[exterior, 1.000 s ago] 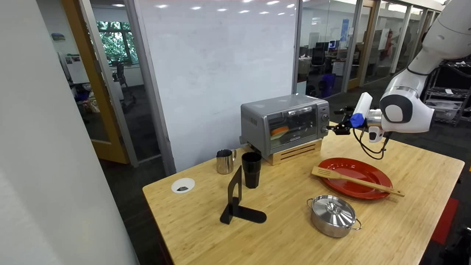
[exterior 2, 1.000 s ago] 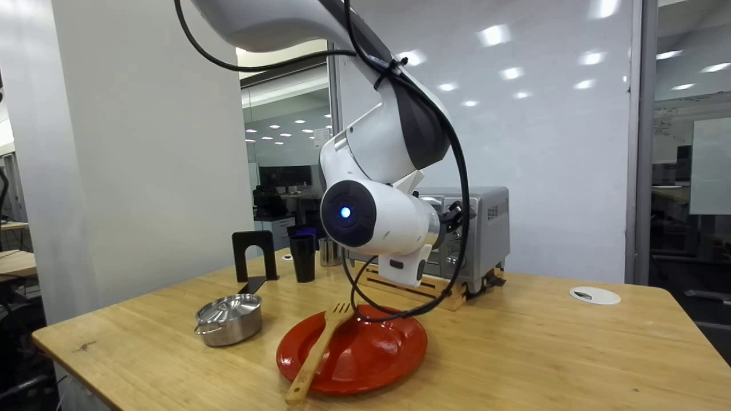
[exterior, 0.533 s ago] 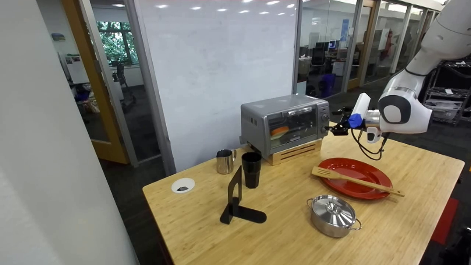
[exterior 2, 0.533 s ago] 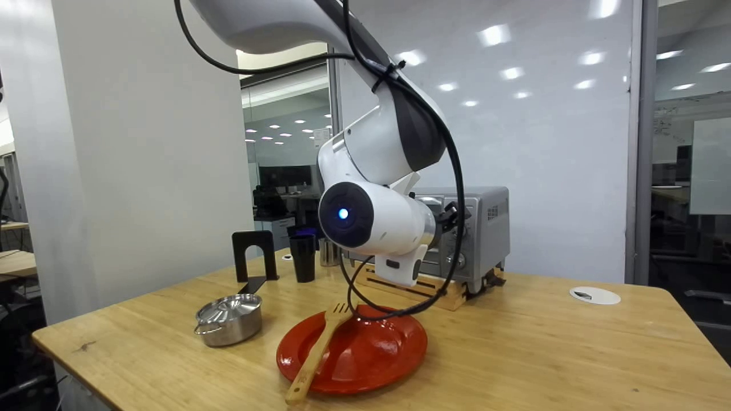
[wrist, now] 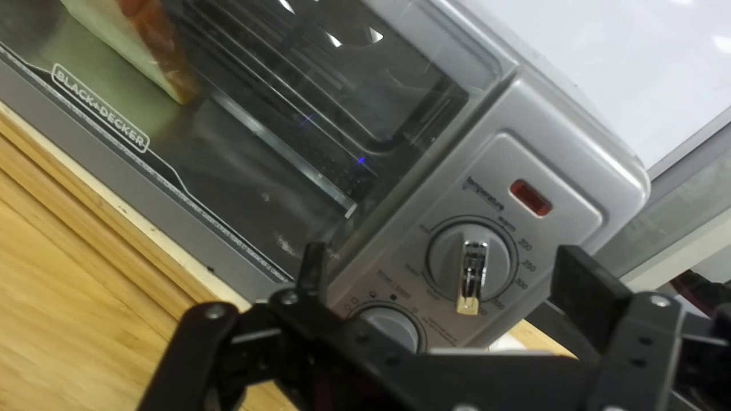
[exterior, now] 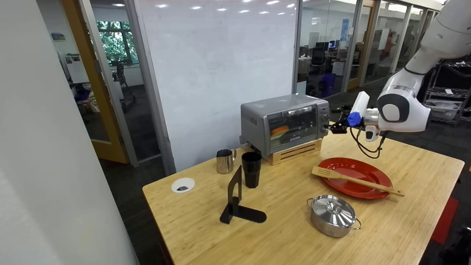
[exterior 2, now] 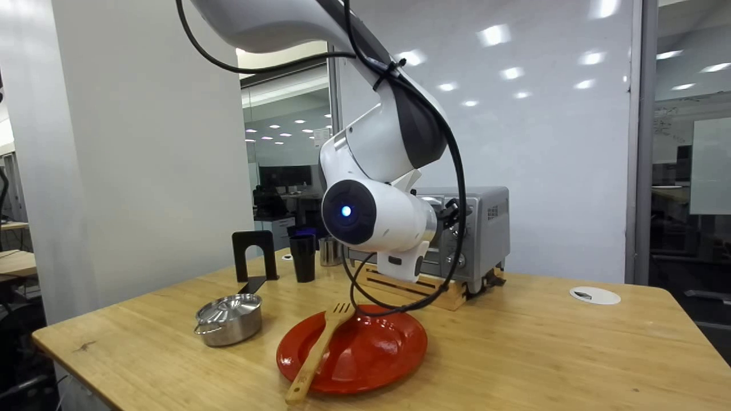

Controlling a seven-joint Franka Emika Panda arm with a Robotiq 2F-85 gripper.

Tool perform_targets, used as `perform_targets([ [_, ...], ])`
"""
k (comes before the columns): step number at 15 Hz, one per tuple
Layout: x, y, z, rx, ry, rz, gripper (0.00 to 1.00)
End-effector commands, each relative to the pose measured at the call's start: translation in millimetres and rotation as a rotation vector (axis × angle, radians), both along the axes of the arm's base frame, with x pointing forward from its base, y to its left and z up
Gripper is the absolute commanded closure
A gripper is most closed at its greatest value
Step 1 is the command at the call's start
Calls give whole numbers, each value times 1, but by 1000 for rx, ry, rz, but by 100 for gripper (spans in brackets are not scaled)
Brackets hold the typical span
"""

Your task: Turn the top microwave button to the left

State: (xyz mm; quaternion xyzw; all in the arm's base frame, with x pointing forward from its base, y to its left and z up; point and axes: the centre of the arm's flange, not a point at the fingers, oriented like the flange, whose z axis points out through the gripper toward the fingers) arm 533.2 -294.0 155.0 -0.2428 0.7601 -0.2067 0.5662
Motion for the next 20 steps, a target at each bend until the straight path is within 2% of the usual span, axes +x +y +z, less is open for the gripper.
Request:
perform_targets([
  [1,11,-7,-5,5,-15,-31,0],
  [5,17,-10,-6,8,-23,-55,0],
  [6,19,-11,-7,10,-25,-63,25],
  [7,20,-12,-8,11,-27,-66,26],
  [14,24,-13,-10,6,-35,-75,76],
  [16,23,-13,-10,3,-35,-73,88],
  [19,23,-14,-8,-8,-42,-64,90],
  [20,22,-15,-6,-32,-48,-56,95],
])
